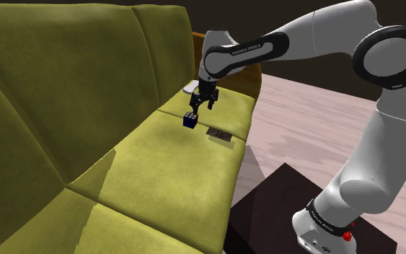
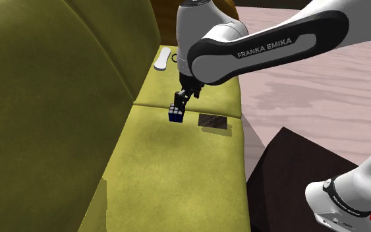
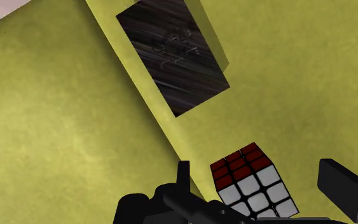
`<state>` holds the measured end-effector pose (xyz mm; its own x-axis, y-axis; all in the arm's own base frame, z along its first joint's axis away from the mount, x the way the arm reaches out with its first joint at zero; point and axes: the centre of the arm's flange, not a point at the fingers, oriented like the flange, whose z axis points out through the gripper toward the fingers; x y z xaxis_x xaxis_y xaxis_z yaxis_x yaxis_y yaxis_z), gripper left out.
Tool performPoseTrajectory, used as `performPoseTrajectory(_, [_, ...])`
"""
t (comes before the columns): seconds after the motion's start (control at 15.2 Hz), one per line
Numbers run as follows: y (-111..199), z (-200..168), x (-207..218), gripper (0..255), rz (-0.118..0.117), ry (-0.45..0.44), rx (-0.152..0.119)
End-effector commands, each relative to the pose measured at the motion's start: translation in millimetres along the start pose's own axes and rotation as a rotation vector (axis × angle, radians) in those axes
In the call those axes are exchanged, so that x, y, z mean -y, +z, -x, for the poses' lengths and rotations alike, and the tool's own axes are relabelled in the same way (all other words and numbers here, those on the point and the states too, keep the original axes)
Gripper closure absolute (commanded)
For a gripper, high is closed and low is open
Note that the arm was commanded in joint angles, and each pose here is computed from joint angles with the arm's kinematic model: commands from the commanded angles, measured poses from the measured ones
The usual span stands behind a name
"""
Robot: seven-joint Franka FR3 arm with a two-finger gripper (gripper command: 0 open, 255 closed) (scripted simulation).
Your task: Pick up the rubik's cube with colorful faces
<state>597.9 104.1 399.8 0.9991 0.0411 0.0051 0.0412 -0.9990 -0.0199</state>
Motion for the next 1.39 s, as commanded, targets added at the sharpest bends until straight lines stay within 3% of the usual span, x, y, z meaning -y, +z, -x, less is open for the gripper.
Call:
performPoseTrajectory(0.0, [18.7, -21.0, 8.4, 0, 0.002, -0.008, 0.01])
performPoseTrajectory(0.13, [34.1, -37.5, 14.3, 0, 0.003, -0.015, 0.018])
performPoseTrajectory(0.73, [74.1, -37.2, 13.5, 0, 0.003, -0.015, 0.018])
performPoseTrajectory(0.79, [74.2, -38.3, 12.3, 255, 0.003, -0.015, 0.018])
performPoseTrajectory(1.32, [74.8, -38.8, 14.1, 255, 0.004, -0.015, 0.018])
